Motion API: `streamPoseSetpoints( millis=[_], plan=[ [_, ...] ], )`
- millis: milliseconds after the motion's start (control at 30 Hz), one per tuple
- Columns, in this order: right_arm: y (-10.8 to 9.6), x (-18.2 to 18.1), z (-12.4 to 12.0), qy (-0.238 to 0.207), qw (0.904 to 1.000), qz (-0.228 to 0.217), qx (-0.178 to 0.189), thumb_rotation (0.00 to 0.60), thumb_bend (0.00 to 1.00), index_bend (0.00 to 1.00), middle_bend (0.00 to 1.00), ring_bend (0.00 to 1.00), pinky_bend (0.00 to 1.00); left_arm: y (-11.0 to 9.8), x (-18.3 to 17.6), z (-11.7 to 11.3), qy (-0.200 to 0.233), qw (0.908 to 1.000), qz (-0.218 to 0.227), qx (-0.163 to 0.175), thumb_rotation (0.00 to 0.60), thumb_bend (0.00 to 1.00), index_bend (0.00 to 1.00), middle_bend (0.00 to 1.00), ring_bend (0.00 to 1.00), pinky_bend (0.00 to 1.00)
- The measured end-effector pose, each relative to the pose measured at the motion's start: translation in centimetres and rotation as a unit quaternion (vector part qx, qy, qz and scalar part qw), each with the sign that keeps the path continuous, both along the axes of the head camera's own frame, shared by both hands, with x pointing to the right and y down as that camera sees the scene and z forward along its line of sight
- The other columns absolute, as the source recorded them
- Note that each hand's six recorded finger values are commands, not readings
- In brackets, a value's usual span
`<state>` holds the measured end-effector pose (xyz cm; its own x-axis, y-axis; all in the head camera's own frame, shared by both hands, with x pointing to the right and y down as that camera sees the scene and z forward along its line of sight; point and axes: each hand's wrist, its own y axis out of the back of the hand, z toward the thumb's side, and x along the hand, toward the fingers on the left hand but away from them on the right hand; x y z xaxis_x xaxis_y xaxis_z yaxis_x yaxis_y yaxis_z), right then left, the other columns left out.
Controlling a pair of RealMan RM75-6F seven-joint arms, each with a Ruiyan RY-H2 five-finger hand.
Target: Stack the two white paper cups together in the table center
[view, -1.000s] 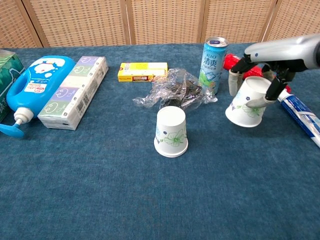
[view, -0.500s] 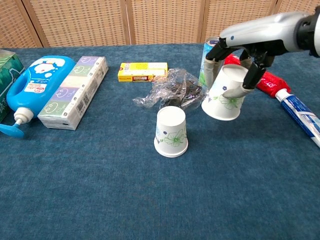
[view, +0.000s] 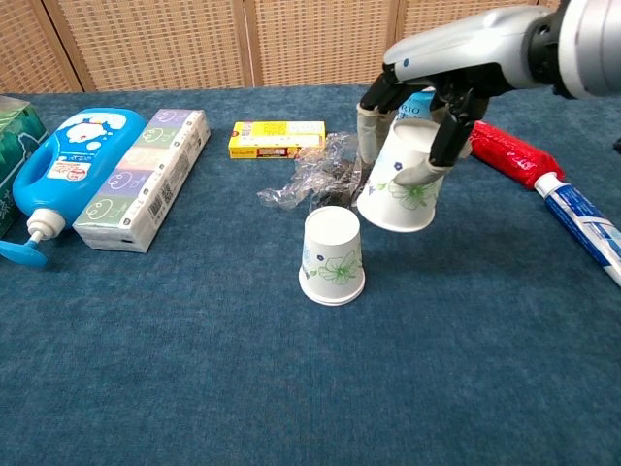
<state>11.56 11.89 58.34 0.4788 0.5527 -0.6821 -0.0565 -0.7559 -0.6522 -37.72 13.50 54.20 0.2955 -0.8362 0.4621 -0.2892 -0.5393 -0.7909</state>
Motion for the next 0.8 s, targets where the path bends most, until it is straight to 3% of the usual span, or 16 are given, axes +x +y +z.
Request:
streamPoseSetpoints(
  millis=[800],
  plan=[
    [0.2, -4.3, 0.1, 0.011, 0.9999, 0.001, -0.005, 0.6, 0.38, 0.38, 0.38, 0.18, 0.64, 0.1, -0.9, 1.1, 0.006, 0.9998, -0.013, -0.014, 0.6, 0.47, 0.08, 0.0, 0.0, 0.1]
  ],
)
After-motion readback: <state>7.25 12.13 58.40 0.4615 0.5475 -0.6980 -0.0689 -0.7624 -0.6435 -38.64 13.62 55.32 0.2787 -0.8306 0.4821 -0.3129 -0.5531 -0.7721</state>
